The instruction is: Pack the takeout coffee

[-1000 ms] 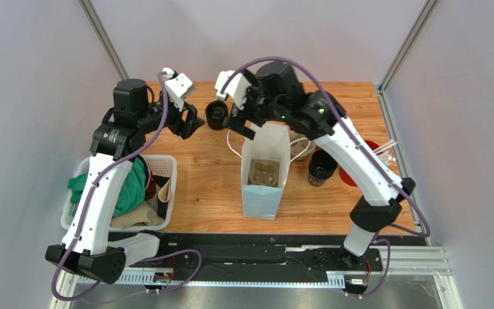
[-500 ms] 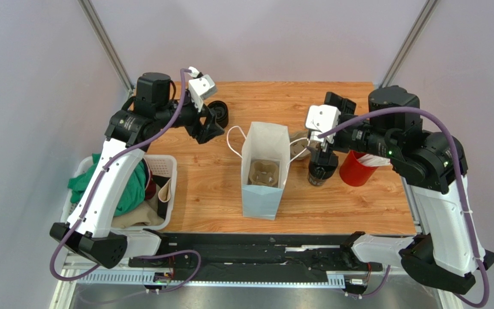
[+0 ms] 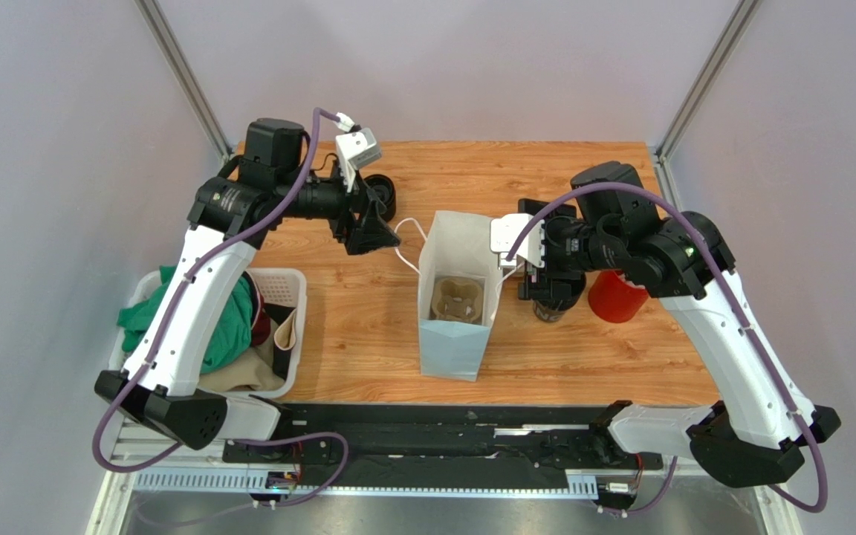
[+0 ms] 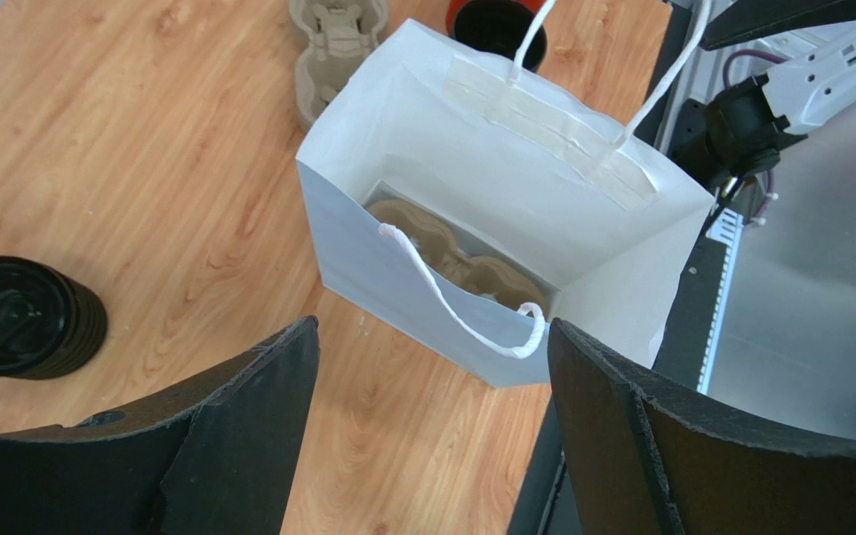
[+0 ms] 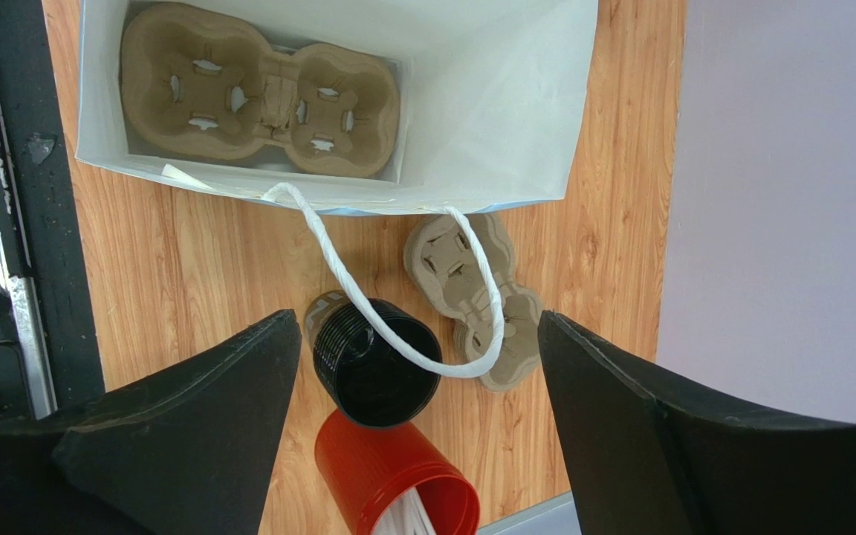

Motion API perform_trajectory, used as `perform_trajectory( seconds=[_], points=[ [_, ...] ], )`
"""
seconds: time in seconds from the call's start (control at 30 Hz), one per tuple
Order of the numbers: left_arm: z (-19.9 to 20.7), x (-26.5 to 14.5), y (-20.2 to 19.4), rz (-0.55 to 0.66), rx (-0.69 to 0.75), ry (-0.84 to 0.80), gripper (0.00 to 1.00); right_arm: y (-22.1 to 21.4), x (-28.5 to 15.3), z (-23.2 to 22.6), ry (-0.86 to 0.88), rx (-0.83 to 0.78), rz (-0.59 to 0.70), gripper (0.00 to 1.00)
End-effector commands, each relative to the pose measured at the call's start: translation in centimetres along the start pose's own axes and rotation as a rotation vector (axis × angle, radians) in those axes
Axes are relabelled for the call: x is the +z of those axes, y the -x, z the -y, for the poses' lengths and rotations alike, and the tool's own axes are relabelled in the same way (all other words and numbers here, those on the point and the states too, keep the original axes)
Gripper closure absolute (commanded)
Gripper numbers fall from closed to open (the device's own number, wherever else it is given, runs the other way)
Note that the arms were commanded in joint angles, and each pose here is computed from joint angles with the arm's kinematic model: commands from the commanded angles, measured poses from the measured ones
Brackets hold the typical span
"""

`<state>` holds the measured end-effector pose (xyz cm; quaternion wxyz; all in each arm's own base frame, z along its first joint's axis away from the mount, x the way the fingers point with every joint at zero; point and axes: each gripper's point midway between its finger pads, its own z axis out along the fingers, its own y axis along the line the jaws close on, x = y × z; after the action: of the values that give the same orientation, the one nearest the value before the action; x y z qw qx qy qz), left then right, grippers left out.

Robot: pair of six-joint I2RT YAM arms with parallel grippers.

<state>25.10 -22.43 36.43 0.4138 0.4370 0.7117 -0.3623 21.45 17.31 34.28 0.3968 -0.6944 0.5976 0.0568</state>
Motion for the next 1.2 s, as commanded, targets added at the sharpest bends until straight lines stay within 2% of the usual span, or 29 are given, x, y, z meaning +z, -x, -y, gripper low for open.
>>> perform_trajectory(
  seconds=[0.0,0.07,0.13,0.27,0.3,0.37,0.4,0.43,0.47,0.5,0.53,0.57,0.63,0.67,0.73,0.8,0.93,1.17],
  points=[
    [0.9,0.5,0.0,-0.003,-0.045,-0.068,0.16,0.7,-0.3,0.8,-0.026,-0.037,0.029,0.19],
    [0.9,0.7,0.0,-0.004,-0.052,-0.085,0.17,0.7,0.0,1.0,-0.023,-0.037,0.028,0.24],
    [0.9,0.9,-0.1,-0.008,-0.063,-0.093,0.18,0.6,0.2,1.0,-0.019,-0.037,0.024,0.33],
    [0.8,1.5,0.0,-0.010,-0.087,-0.121,0.24,0.5,0.8,0.6,0.005,-0.032,0.028,0.46],
    [0.8,1.6,0.0,-0.011,-0.089,-0.125,0.26,0.6,0.8,0.5,0.008,-0.033,0.033,0.53],
    [0.7,1.8,0.1,-0.011,-0.097,-0.136,0.37,0.5,1.1,0.2,0.021,-0.026,0.034,0.61],
    [0.7,1.9,0.1,-0.011,-0.100,-0.137,0.43,0.4,1.1,0.1,0.022,-0.025,0.036,0.71],
    [0.7,1.9,0.2,-0.010,-0.099,-0.138,0.56,0.5,1.1,0.2,0.017,-0.024,0.041,0.76],
    [0.7,2.0,0.3,-0.011,-0.097,-0.140,0.62,0.6,1.2,0.2,0.019,-0.021,0.043,0.80],
    [0.7,2.0,0.4,-0.010,-0.098,-0.139,0.67,0.6,1.3,0.1,0.022,-0.019,0.045,0.91],
    [0.6,1.9,0.7,-0.004,-0.089,-0.138,0.79,0.8,1.3,0.1,0.021,-0.014,0.055,0.94],
    [0.6,2.0,0.7,-0.008,-0.092,-0.139,0.84,0.8,1.3,0.2,0.021,-0.013,0.057,1.00],
    [0.5,1.6,1.9,0.010,-0.057,-0.126,0.97,1.2,1.2,0.6,0.004,-0.002,0.072,1.00],
    [0.1,1.9,1.9,-0.006,-0.073,-0.121,1.00,1.5,1.2,0.8,-0.007,0.003,0.081,1.00],
    [0.0,1.2,3.8,0.015,-0.017,-0.114,1.00,2.3,0.8,1.9,-0.056,0.029,0.107,1.00],
    [-1.0,1.6,3.9,-0.016,-0.033,-0.091,1.00,2.8,0.7,3.0,-0.098,0.052,0.123,1.00],
    [-1.8,1.1,6.7,0.020,0.018,-0.050,1.00,4.4,-0.4,5.4,-0.197,0.088,0.172,1.00],
    [-3.0,1.1,8.3,0.036,0.057,-0.003,1.00,5.9,-0.9,7.4,-0.259,0.133,0.221,1.00]
  ],
)
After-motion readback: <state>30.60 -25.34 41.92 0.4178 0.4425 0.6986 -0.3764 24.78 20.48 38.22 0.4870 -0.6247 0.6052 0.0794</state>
